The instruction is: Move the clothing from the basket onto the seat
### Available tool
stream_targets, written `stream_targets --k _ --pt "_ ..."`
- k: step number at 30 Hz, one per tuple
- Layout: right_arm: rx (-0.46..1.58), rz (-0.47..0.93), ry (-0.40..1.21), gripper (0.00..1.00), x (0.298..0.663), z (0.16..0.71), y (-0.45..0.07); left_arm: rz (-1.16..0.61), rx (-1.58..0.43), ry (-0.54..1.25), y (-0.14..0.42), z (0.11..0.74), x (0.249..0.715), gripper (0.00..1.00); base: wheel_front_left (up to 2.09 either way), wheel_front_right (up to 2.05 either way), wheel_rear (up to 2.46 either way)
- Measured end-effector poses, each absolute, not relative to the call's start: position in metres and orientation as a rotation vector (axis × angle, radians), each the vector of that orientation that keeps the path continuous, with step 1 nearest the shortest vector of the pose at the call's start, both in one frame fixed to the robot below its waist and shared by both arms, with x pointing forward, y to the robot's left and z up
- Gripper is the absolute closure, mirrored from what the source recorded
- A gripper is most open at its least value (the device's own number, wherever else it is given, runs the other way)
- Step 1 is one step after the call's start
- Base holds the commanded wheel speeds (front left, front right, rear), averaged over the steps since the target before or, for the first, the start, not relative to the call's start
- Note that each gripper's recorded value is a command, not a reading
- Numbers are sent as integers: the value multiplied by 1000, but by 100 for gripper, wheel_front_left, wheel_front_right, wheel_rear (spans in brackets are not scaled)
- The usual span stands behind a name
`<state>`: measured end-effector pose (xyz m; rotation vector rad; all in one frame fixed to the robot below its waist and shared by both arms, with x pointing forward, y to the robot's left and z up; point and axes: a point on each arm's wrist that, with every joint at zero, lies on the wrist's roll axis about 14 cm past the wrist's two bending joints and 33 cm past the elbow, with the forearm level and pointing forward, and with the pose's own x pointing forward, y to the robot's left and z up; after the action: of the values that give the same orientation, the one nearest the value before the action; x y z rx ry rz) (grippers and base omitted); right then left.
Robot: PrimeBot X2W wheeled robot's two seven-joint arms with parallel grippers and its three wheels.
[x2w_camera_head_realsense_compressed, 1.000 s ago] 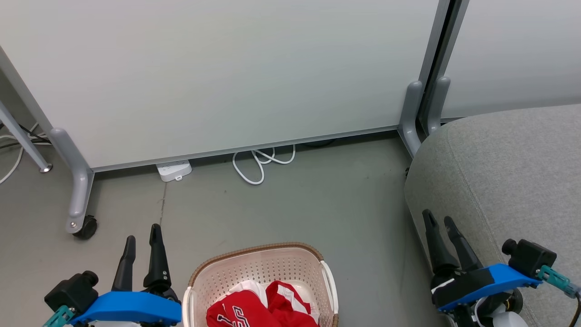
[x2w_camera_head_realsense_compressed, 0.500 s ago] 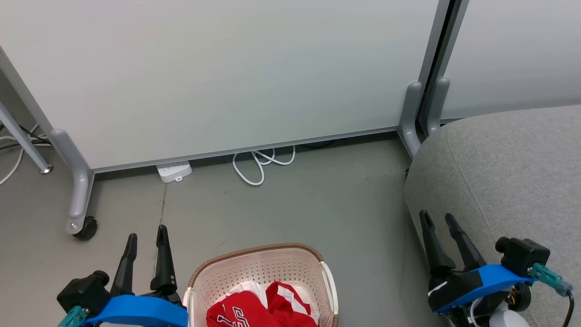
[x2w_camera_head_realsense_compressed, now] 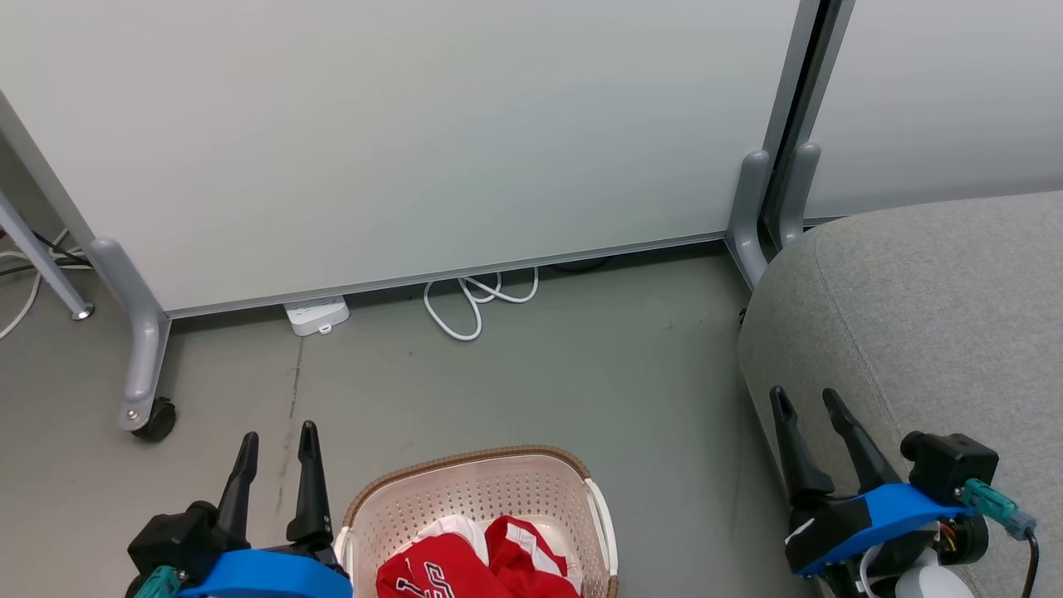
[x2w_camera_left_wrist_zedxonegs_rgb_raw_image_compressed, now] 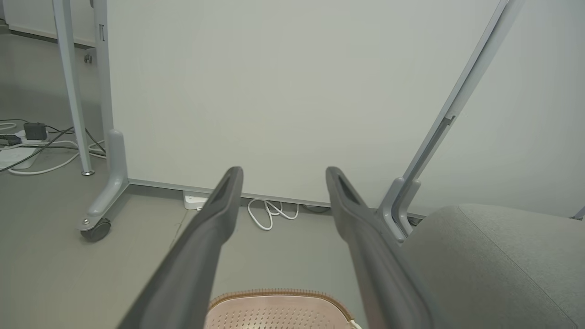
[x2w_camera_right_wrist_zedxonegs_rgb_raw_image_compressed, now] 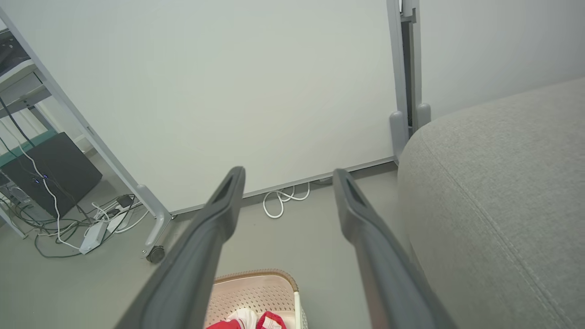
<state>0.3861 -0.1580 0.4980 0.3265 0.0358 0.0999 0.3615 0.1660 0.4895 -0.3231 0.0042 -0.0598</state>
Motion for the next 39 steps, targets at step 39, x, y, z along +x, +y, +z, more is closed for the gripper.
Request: stream_targets --k 39 --pt "101 129 20 0 387 496 -156 -106 -138 -5 158 483 357 0 0 0 0"
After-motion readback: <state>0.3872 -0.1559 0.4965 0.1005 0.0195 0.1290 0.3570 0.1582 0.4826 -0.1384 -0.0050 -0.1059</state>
